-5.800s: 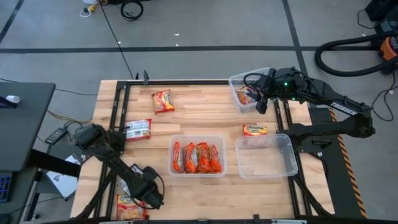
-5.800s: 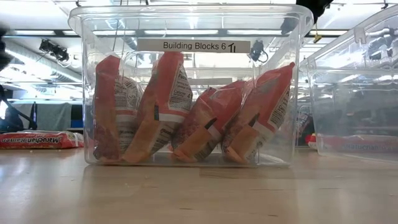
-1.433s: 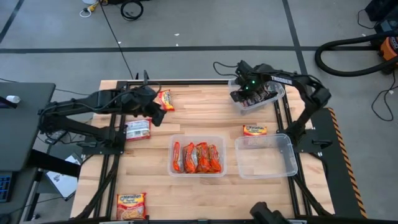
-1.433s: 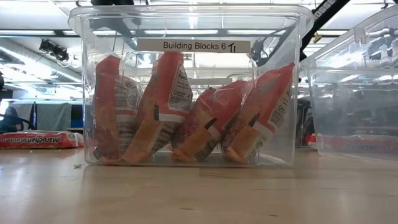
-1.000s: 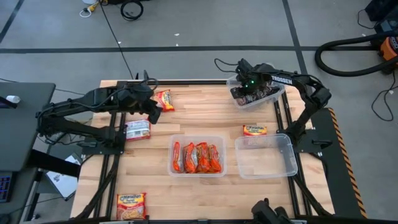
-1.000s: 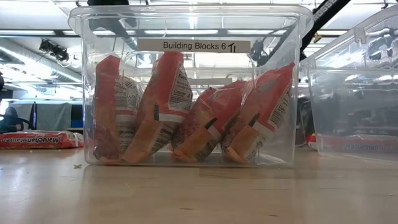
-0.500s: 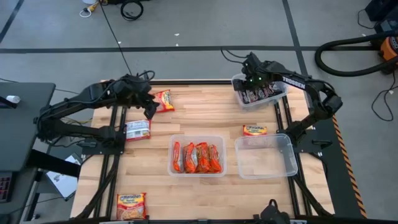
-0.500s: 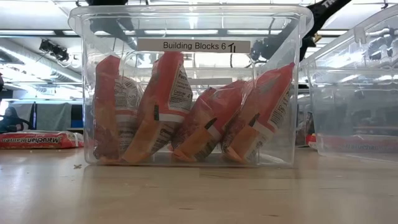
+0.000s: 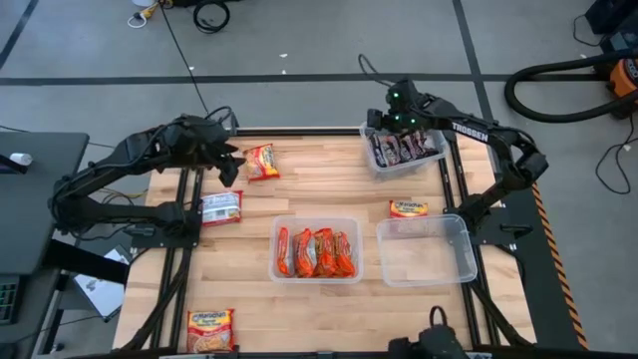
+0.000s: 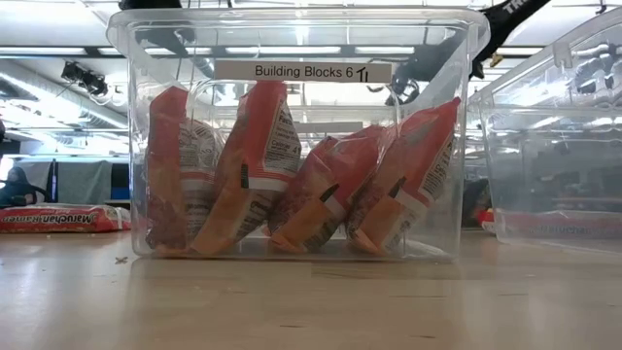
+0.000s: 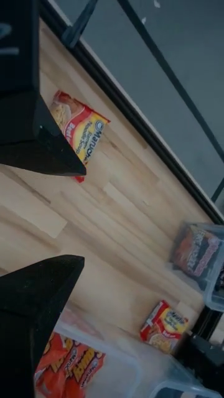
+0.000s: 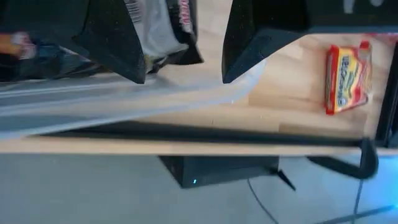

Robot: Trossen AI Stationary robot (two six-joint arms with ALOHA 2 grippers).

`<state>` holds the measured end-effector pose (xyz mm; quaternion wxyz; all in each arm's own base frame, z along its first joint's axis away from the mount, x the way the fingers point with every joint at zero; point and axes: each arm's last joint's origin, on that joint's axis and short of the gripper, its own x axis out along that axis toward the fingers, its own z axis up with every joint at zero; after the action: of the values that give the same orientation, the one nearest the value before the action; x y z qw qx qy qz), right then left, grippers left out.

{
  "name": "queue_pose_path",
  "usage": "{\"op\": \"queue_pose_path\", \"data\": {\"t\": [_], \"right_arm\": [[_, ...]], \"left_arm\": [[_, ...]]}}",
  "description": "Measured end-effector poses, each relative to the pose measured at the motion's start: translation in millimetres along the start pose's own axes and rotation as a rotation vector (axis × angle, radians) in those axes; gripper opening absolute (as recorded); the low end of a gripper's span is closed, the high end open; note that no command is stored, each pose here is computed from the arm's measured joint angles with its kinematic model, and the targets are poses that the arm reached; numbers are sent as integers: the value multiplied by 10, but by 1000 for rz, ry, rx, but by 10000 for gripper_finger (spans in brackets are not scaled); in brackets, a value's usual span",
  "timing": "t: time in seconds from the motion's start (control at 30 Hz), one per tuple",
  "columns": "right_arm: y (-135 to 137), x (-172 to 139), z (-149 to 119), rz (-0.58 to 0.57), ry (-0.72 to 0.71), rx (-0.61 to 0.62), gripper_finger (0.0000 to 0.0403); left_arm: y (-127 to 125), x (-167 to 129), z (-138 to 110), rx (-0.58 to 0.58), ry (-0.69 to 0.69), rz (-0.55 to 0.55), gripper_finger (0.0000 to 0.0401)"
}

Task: Sort Maruchan noodles
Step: Put the red noodle pack into the bottom right transparent bin

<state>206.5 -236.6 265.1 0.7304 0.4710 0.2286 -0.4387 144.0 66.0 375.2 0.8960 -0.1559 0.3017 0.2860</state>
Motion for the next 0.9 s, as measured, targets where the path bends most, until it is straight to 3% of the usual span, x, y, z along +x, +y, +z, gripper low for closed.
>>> {"op": "queue_pose_path", "data": {"t": [0.13,0.3,0.43,0.57,0.77,0.9], "right_arm": [[134,-339,-116,86,14,-85,218],[518,-981,-614,266,11,-346,217],[612,-1339,-1019,350,86,-540,217],[417,-1443,-1276,158,259,-566,217],[2,-1474,-1305,-277,484,-306,217],[-146,-1367,-1292,-327,562,-210,217]], "left_arm": [[20,-69,2,11,-37,-3,222],[-28,-76,96,60,-132,-60,222],[-78,-79,238,106,-265,-132,222],[-112,-123,337,149,-377,-194,222],[-184,-143,343,104,-373,-339,222],[-296,-156,287,114,-329,-416,222]]}}
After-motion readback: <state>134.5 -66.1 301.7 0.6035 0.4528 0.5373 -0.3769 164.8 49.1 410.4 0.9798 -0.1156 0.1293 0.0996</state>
